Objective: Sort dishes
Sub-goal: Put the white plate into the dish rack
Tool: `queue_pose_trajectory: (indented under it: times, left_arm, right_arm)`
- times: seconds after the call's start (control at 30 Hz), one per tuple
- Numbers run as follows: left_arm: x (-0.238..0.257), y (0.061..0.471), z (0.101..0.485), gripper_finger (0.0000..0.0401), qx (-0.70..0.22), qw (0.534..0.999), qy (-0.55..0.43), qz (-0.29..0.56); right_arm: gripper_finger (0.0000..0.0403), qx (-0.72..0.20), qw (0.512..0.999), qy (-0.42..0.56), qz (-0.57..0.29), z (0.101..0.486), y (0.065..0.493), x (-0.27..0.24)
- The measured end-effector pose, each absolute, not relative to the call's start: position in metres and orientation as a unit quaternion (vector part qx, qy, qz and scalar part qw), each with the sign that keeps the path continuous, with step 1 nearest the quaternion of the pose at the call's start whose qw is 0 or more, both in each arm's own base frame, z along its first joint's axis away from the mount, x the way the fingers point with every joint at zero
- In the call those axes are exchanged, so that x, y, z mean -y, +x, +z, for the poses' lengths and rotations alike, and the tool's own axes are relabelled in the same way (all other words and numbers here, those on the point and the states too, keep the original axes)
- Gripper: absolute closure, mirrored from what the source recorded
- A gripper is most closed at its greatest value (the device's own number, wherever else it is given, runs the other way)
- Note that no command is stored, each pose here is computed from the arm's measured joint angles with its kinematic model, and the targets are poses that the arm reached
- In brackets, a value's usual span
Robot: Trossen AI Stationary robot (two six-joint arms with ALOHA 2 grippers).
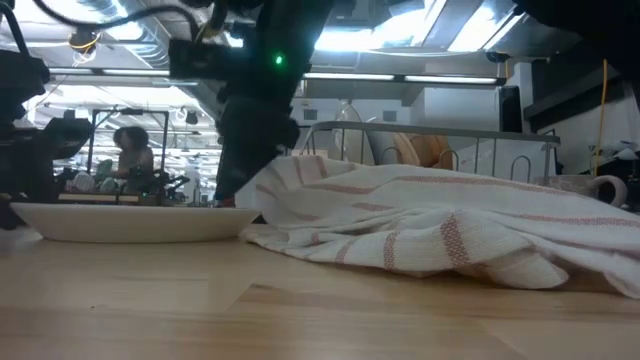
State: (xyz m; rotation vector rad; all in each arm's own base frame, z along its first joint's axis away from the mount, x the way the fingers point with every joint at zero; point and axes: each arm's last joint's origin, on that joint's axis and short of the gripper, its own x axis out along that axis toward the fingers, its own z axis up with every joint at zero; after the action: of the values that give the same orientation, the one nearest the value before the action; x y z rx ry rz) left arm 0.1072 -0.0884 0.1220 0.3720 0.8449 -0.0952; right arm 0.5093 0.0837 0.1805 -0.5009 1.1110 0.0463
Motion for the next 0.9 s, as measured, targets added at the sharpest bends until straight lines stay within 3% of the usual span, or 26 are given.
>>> queue_pose_trajectory:
  times: [0.5,0.9]
  left_arm:
    - [0.096,0.116,0.114,0.0255,-0.433,0.879,0.2,-0.026]
    - [0.09,0.129,0.108,0.0269,-0.455,0.87,0.189,0.02]
  right_arm:
    - [0.0147,-0.494,0.846,-0.187,0.07,0.156,0.526,-0.074]
    - [0.0205,-0.465,0.864,-0.168,0.097,0.158,0.532,-0.075]
